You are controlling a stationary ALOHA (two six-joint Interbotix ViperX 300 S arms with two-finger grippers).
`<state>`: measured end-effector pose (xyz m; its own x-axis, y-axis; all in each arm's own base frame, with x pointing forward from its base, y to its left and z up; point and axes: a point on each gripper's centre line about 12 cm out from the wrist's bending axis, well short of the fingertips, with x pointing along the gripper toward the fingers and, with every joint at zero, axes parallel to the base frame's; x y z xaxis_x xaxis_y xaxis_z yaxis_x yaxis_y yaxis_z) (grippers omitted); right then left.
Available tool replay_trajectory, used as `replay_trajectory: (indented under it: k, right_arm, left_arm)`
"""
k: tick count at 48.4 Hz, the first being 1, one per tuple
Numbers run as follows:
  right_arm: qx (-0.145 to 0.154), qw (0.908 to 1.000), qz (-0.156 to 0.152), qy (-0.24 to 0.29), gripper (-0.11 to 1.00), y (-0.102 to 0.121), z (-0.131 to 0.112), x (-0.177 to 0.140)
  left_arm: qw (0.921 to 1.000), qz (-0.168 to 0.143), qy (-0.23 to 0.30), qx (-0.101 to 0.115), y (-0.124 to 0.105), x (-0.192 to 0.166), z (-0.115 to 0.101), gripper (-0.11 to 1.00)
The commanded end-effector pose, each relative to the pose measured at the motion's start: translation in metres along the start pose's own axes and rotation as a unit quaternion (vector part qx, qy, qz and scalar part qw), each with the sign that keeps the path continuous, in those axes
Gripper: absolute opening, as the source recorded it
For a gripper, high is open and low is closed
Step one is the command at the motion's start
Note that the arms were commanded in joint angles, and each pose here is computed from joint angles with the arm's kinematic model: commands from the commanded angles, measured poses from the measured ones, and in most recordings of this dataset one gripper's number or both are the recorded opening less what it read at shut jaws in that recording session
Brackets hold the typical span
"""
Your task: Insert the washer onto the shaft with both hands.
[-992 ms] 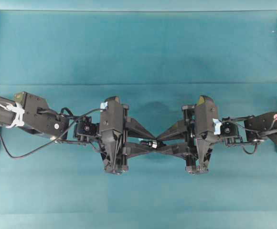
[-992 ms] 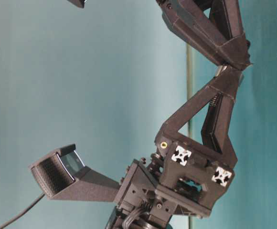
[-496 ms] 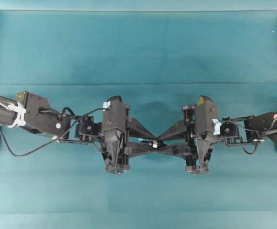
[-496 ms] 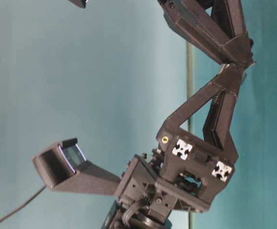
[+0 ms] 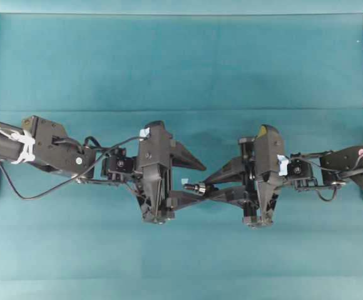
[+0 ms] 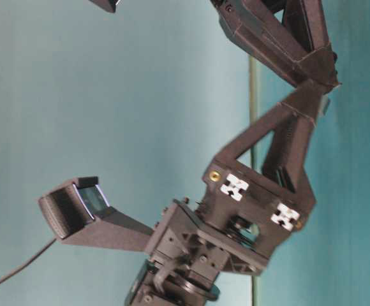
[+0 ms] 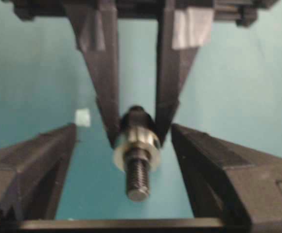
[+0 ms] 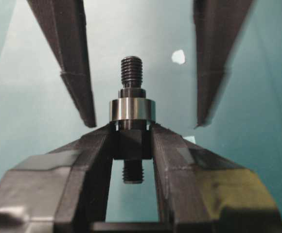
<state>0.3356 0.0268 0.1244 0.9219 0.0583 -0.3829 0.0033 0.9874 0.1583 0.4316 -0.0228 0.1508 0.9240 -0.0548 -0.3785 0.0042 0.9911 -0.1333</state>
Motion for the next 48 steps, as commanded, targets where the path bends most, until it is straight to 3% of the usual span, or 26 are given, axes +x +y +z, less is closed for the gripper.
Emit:
replay_trajectory:
  k: [1,20,48]
  right_arm:
    - [0.005,0.9999,0.003,-0.013,0.0,0.002,0.007,0.001]
    - [0.004,0.9999,0.004,-0.014,0.0,0.002,0.008,0.001]
    - [0.003,0.9999,0.003,-0.013,0.0,0.002,0.007,0.001]
  left_arm:
    - [0.9998,-0.005,-0.02,0.003,-0.004,-0.002,0.015,0.82]
    - [0.999,-0.008,-0.044,0.002,-0.007,-0.022,0.034,0.8]
    - [0.9991,0.004,0.042,0.006,-0.007,-0.1,0.023,0.8]
